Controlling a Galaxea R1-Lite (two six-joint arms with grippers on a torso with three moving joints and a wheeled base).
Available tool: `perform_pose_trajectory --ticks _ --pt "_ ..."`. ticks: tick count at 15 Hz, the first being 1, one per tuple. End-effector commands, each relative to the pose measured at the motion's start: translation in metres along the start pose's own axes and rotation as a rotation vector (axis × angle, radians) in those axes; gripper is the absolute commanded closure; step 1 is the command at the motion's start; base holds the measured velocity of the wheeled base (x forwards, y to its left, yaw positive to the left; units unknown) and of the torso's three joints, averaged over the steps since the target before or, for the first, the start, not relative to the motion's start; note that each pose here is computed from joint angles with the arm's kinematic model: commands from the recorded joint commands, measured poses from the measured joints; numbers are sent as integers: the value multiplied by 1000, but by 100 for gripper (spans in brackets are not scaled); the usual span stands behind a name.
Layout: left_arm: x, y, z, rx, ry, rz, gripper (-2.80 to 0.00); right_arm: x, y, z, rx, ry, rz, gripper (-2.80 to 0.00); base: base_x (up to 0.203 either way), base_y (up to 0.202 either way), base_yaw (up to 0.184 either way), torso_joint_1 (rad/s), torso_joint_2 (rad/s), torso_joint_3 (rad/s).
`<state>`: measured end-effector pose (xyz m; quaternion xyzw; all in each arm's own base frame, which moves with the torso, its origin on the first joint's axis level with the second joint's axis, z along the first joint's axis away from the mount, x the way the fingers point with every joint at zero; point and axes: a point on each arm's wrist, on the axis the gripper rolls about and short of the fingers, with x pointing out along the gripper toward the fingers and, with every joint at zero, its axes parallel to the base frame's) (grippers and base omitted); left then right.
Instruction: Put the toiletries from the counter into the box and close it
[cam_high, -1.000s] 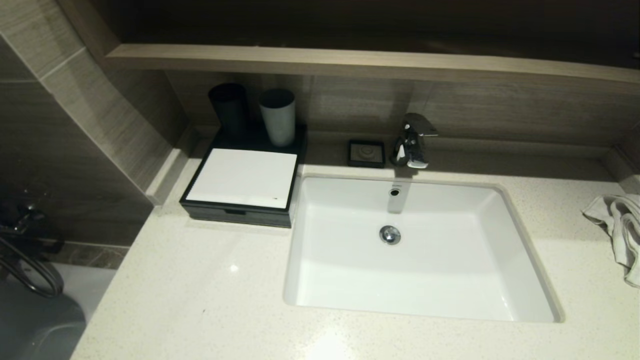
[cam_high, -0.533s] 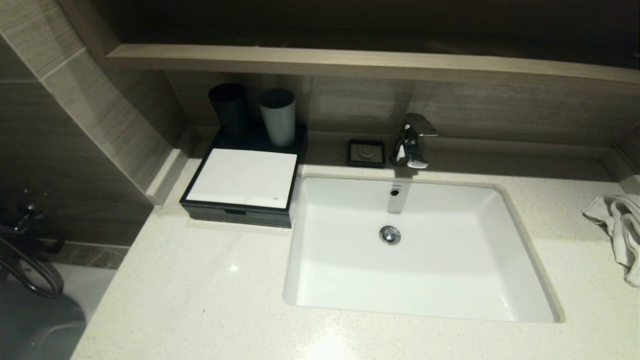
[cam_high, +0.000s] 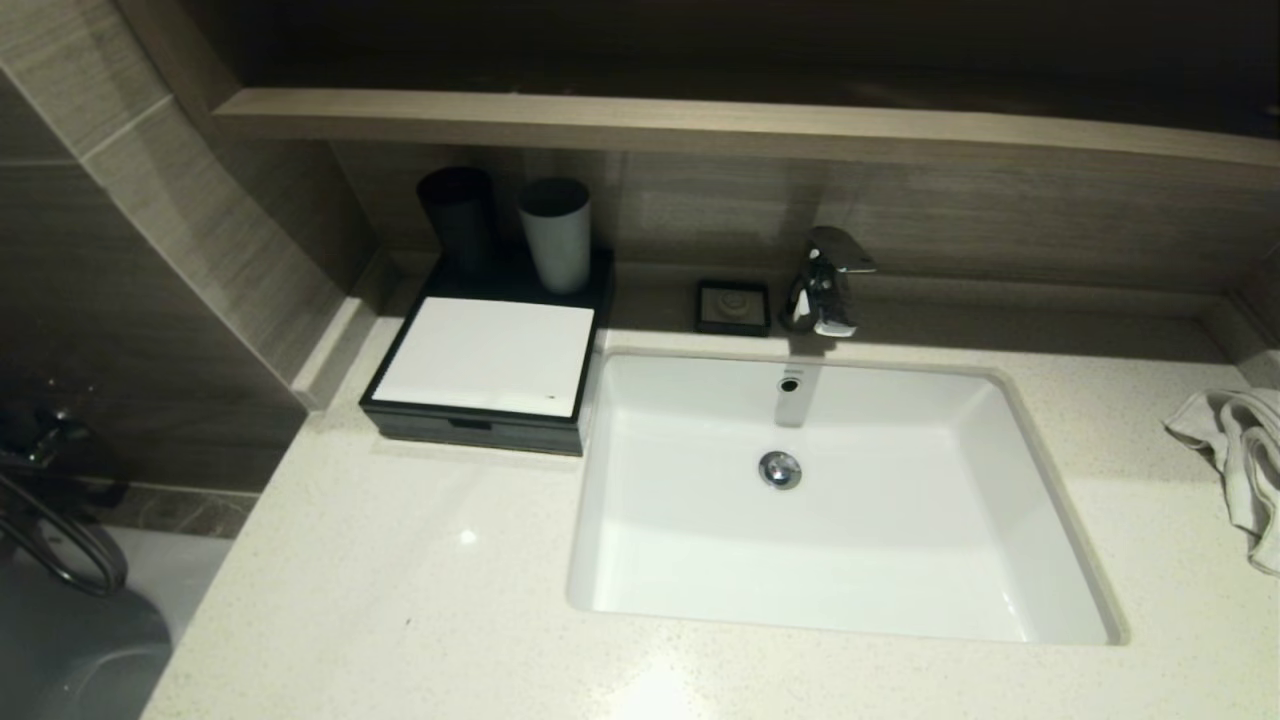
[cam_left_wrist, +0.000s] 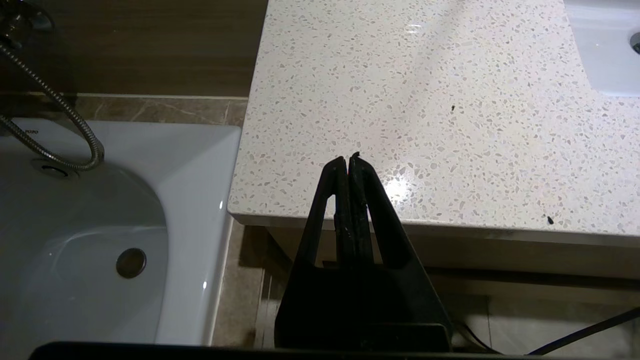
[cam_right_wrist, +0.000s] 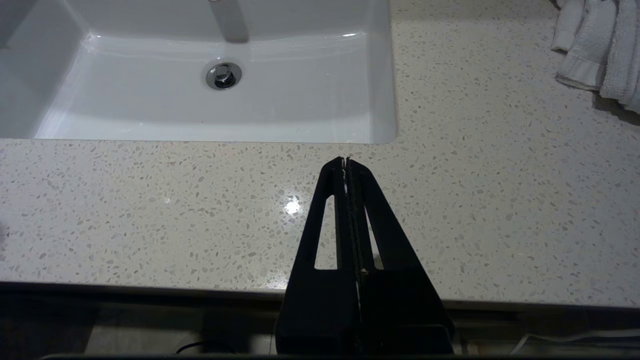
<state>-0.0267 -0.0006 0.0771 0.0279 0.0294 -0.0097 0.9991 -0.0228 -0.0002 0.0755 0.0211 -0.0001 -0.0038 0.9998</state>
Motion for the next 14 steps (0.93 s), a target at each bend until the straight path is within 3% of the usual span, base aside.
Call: perform_pose_trajectory --ticks 1,14 --pt "0 0 0 -30 4 4 0 0 0 0 -1 0 0 0 0 0 0 0 0 0" --pt "0 0 0 -37 4 5 0 0 0 0 -2 0 -2 0 0 0 0 0 0 0"
